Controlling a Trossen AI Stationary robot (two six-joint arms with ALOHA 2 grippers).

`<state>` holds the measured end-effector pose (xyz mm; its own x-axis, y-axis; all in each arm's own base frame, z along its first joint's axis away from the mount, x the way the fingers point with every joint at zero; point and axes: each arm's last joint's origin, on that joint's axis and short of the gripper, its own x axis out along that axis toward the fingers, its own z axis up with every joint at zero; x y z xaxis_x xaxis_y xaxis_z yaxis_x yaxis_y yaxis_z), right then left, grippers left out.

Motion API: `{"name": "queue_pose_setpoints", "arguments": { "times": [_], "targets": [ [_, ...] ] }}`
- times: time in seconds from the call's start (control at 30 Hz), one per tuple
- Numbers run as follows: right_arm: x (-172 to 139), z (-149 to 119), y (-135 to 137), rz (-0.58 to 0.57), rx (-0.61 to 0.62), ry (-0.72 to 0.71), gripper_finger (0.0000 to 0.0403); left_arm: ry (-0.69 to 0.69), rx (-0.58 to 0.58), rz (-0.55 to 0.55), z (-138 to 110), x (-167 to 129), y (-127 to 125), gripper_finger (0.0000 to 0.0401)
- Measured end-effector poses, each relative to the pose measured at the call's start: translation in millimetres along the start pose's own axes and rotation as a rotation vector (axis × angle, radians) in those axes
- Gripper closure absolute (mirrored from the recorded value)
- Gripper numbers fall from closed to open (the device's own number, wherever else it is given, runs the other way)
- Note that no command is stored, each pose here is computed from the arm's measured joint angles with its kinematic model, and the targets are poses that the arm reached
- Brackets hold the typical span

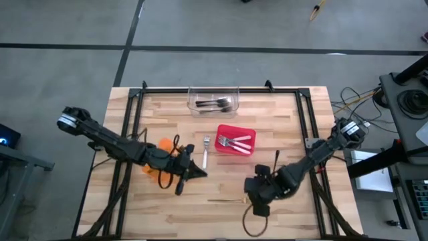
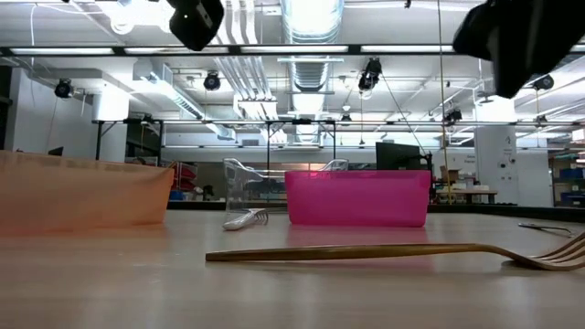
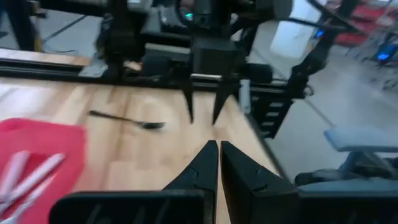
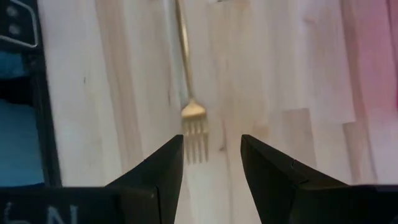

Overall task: Sort silverware by color (type)
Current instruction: Put the gold fork into the orange bin

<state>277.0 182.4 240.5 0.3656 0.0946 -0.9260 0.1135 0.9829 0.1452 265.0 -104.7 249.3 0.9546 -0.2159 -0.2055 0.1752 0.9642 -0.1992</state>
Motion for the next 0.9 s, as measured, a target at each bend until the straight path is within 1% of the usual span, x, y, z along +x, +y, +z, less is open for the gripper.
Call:
{"name": "queue_pose_setpoints", "arguments": {
  "times": [0.13,0.3,0.5,0.63,0.77,0.9],
  "targets": [
    [-1,-13,15,-0.002,-0.012,-0.005,0.0252,-0.019,-0.022,-0.04,-13,18,-11,0.0401],
    [-5,-28,29,-0.006,-0.008,-0.024,0.0252,0.054,-0.022,-0.041,-28,47,-20,0.0401],
    [-7,-39,39,0.001,0.012,-0.034,0.0252,0.201,0.018,-0.004,-47,78,-24,0.0401],
    [-8,-43,43,-0.011,0.007,-0.053,0.0252,0.245,0.031,0.014,-59,96,-25,0.0401],
    [-8,-43,44,-0.022,-0.002,-0.071,0.0252,0.282,0.044,0.026,-72,106,-24,0.0401],
    [-8,-42,43,-0.034,-0.025,-0.085,0.0252,0.288,0.07,0.1,-82,113,-21,0.0401]
  ]
}}
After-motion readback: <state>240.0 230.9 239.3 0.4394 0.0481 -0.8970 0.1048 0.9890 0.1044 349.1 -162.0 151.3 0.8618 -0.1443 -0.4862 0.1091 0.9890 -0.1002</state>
